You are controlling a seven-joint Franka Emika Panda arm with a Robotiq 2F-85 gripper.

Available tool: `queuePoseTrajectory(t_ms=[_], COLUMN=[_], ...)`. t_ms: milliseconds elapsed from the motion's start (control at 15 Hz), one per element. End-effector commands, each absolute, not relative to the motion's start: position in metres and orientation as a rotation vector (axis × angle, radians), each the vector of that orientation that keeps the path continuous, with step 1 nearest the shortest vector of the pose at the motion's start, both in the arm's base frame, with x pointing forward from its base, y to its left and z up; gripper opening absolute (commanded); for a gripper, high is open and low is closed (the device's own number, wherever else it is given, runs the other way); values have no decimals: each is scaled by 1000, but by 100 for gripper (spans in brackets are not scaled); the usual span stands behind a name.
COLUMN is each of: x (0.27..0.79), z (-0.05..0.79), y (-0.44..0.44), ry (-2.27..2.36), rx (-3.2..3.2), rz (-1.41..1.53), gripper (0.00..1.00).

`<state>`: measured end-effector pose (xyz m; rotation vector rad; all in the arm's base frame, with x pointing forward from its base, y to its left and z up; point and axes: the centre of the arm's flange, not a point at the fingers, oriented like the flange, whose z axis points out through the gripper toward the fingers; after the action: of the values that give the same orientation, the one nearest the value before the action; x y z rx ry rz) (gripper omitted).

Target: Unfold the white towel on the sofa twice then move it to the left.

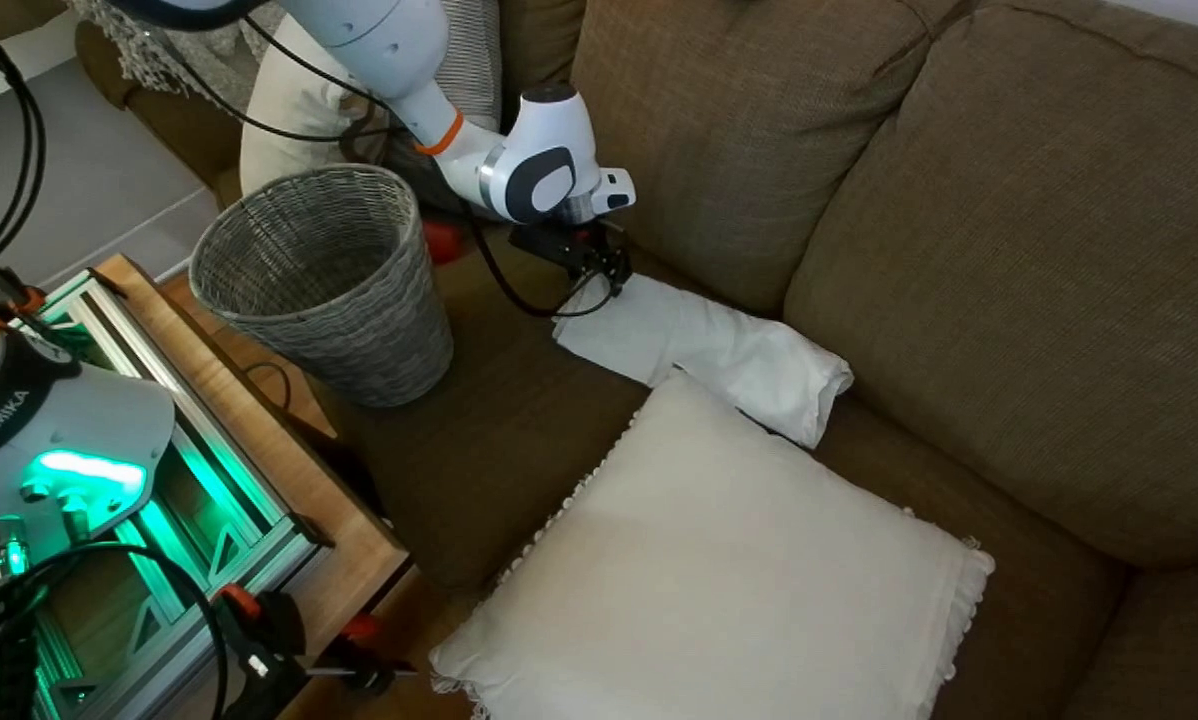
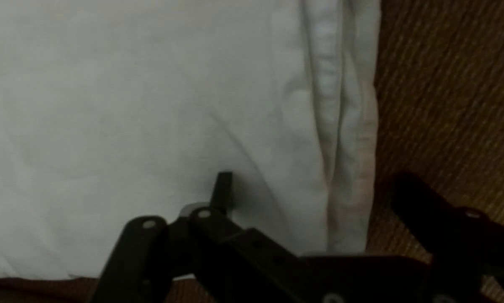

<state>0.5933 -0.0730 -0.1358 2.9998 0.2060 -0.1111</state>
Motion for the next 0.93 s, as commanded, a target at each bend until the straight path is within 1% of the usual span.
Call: queuePoseTrajectory(t_ms=[0,400,533,600,733,867], x=[601,588,576,571,562,552], z=[-159,-126,-112,-105,-89,-66], y=[-74,-63,-56,-53,-43,-31], ry=[215,277,353,388,459,531], rx=[2966,3041,3135,3169,3250,3333], rz=[-52,-67,-75,-68,-38,16], gripper=[65,22,5,0,0,3])
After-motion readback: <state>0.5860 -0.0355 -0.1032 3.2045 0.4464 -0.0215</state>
